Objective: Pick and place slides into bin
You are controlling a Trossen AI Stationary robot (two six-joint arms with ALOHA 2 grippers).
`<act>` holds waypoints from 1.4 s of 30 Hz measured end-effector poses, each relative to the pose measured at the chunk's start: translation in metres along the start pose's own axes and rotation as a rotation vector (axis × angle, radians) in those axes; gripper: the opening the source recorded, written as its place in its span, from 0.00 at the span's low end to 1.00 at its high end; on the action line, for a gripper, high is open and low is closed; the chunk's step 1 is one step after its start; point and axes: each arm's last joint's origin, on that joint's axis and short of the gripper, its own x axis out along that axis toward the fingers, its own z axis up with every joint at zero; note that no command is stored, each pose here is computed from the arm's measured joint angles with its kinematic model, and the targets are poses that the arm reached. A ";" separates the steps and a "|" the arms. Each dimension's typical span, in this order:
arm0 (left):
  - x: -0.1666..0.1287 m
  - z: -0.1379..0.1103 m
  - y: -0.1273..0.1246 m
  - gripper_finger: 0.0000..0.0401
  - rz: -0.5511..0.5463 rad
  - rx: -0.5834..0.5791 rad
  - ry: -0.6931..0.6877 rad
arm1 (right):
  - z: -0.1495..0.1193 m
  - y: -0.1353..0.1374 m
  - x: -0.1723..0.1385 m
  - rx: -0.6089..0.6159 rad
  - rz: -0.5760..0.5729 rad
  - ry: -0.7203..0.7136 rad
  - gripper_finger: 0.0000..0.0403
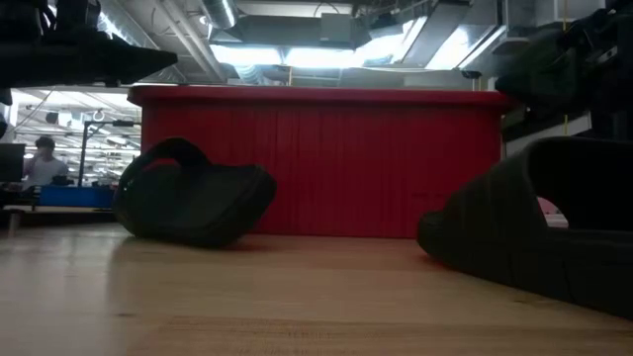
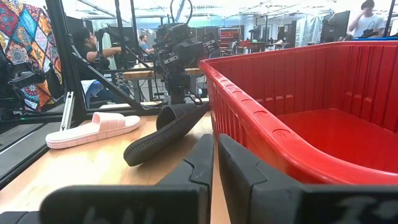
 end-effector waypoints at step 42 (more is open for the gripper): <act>0.000 0.000 0.000 0.02 -0.001 -0.149 0.000 | 0.000 0.000 0.000 0.000 0.000 -0.001 0.07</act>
